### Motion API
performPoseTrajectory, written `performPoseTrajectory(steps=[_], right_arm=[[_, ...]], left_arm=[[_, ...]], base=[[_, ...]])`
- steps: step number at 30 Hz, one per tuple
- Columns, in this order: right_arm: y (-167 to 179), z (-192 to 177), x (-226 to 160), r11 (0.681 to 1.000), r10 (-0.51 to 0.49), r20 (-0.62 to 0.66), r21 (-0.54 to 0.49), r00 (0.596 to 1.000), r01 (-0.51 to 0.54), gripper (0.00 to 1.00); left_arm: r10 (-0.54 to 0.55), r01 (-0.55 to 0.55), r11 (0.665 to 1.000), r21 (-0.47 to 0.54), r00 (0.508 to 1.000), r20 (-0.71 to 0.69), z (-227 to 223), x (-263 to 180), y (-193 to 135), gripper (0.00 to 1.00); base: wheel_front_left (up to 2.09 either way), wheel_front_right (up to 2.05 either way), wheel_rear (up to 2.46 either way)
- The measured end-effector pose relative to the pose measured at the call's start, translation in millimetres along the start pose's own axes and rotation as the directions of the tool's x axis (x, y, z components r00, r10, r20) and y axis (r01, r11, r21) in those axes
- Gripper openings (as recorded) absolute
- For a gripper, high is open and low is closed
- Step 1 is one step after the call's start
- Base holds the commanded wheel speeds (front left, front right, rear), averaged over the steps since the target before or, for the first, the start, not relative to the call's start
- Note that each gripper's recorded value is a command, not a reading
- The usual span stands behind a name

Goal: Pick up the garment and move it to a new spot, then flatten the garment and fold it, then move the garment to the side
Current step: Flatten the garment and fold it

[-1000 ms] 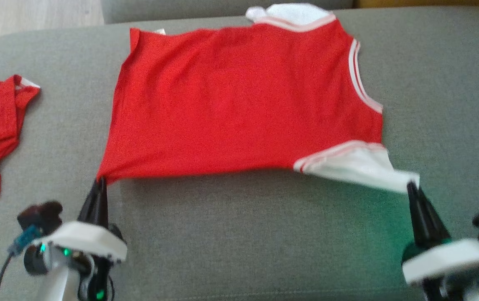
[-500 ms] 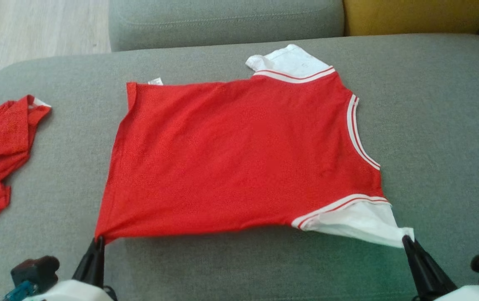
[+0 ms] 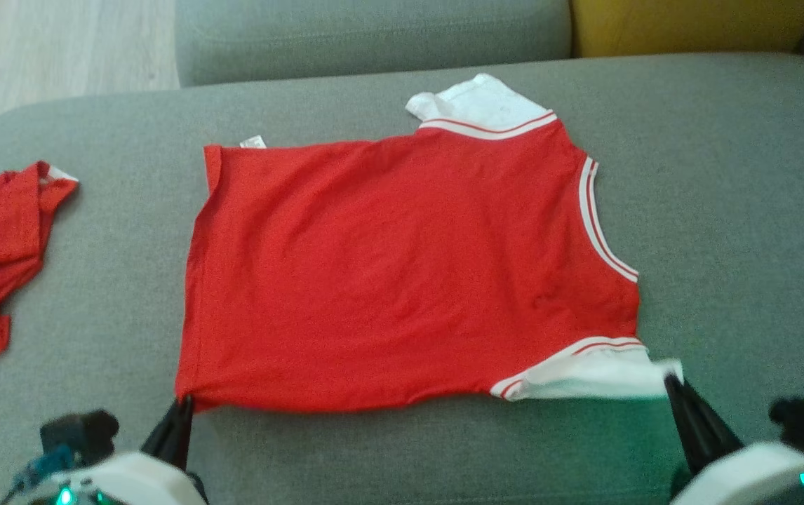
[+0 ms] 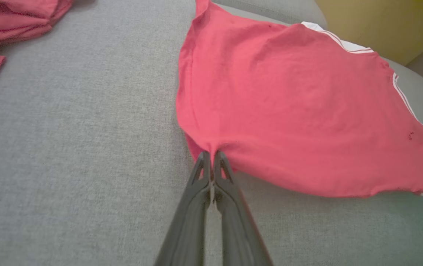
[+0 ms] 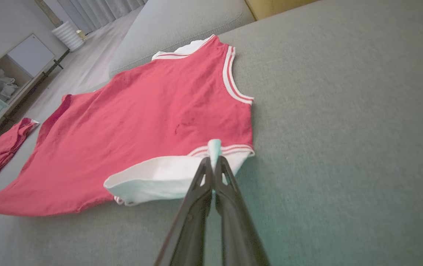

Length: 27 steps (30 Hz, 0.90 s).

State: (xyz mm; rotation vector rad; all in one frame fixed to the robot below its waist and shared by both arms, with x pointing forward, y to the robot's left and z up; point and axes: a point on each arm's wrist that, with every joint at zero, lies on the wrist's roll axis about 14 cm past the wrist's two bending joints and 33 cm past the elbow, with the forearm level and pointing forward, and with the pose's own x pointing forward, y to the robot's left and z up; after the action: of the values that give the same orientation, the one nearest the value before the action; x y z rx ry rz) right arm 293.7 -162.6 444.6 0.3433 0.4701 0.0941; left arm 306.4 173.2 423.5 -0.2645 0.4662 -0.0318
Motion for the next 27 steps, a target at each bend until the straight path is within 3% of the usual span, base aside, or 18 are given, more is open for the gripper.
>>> performPoseTrajectory(steps=[6,18,27], right_arm=[[11.5,32.0,43.8,0.995,0.064,0.069,-0.08,0.996,-0.059,0.0],[21.3,72.9,119.5,0.963,0.175,0.128,-0.231,0.976,-0.142,0.0],[6.9,67.0,156.4,0.962,0.172,0.144,-0.239,0.975,-0.134,0.0]], left_arm=[[-0.025,0.026,0.999,0.037,0.999,-0.026,15.1,30.5,-0.7,0.0],[-0.063,0.061,0.998,-0.025,0.993,-0.096,19.5,76.7,1.8,0.0],[-0.059,0.054,0.997,-0.05,0.993,-0.104,16.5,97.8,10.9,0.0]], base=[[0.0,0.0,0.0],[0.0,0.0,0.0],[0.0,0.0,0.0]])
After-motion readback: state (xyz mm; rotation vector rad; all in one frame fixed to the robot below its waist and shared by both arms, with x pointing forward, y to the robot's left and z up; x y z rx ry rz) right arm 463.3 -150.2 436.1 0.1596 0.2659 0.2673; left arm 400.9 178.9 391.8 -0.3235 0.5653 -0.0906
